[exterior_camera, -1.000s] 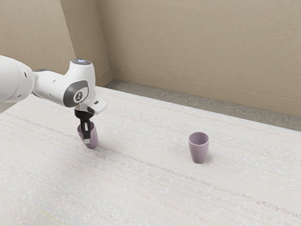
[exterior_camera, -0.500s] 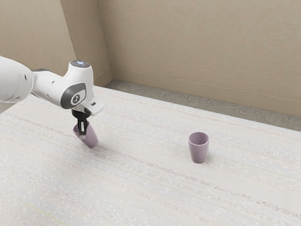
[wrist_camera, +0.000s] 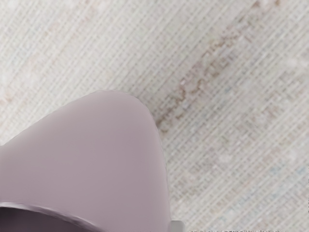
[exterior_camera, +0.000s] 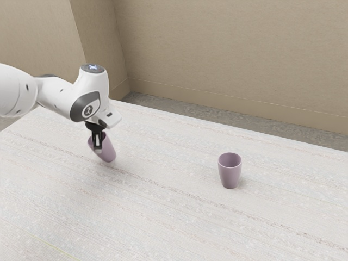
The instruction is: Place the left cup onto the right cup
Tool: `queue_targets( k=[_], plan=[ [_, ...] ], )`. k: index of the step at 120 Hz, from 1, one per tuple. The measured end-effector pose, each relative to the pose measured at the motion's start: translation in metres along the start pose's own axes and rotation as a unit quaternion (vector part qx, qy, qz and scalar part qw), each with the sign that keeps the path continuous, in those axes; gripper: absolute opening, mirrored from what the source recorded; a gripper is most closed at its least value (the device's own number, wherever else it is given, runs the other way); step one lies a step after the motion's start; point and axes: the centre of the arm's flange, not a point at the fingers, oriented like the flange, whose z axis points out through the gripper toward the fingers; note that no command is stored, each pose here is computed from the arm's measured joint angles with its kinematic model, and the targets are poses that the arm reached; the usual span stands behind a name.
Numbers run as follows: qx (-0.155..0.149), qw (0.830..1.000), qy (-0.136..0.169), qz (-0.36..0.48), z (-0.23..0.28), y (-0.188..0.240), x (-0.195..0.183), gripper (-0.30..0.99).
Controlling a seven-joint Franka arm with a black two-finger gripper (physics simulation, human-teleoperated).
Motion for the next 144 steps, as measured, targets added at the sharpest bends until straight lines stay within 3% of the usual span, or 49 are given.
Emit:
queue_targets(
  k=[63,96,144],
  plan=[
    [0.028,0.999,0.004,0.029,-0.067,-0.005,0.022,-0.09],
    [0.029,0.998,-0.004,0.047,-0.094,-0.023,0.039,-0.09],
    [0.033,0.993,-0.016,0.112,-0.129,-0.028,0.097,-0.09]
  ],
)
